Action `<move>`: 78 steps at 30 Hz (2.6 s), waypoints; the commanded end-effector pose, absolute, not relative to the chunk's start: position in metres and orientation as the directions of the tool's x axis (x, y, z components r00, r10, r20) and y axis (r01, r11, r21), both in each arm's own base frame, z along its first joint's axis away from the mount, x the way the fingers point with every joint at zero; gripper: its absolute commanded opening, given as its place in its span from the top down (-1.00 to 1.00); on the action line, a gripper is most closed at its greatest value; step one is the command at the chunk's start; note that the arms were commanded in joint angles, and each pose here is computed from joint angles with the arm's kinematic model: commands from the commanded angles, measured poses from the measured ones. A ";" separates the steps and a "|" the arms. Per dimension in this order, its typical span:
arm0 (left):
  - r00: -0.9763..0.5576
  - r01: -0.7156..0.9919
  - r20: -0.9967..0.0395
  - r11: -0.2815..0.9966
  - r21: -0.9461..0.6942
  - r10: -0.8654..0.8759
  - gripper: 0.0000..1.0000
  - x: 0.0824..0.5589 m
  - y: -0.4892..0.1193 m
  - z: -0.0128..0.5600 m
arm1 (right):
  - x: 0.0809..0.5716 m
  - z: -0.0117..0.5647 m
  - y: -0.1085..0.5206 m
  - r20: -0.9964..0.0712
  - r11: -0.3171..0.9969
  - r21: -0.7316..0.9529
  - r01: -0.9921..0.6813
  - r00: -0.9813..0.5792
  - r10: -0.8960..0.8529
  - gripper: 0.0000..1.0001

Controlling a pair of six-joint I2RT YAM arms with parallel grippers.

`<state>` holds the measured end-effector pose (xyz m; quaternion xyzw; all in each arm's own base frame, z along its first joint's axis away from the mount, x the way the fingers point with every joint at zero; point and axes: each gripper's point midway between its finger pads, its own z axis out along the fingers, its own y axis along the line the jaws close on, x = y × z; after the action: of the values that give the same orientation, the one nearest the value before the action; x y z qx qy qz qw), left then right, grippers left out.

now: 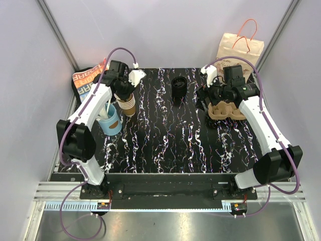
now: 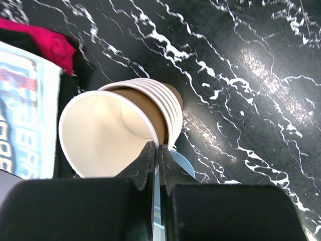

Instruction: Pack the takeout coffee

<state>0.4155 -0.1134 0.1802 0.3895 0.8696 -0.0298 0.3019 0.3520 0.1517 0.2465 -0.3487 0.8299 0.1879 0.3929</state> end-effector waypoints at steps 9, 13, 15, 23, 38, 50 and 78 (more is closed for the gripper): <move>-0.343 0.631 -0.686 0.698 0.338 0.642 1.00 0.423 -0.113 0.243 | 0.351 0.265 0.160 -0.820 0.671 0.016 -0.741 -0.394 -0.415 -0.88; -0.316 0.611 -0.701 0.702 0.365 0.639 1.00 0.426 -0.112 0.261 | 0.351 0.268 0.162 -0.822 0.671 0.013 -0.741 -0.390 -0.414 -0.88; -0.298 0.605 -0.709 0.701 0.377 0.639 1.00 0.427 -0.113 0.270 | 0.351 0.269 0.162 -0.823 0.671 0.013 -0.741 -0.389 -0.414 -0.89; -0.175 0.584 -0.734 0.669 0.459 0.656 1.00 0.417 -0.129 0.324 | 0.358 0.269 0.163 -0.819 0.687 0.020 -0.727 -0.406 -0.405 -0.89; 0.028 0.737 -0.724 0.475 0.481 0.689 1.00 0.348 -0.228 0.337 | 0.426 0.272 0.150 -0.824 0.857 0.014 -0.516 -0.492 -0.282 -0.89; 0.045 0.894 -0.681 0.274 0.353 0.731 1.00 0.302 -0.303 0.250 | 0.504 0.276 0.157 -0.844 0.929 0.059 -0.365 -0.515 -0.149 -0.81; -0.014 0.967 -0.599 0.164 0.196 0.800 1.00 0.259 -0.358 0.127 | 0.570 0.183 0.185 -0.758 0.952 0.118 -0.282 -0.645 -0.097 -0.54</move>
<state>0.2535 -0.3444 0.1222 0.6408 0.7024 -0.1295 0.2814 0.5641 0.1671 0.1651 -0.1018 0.9112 0.1050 0.3851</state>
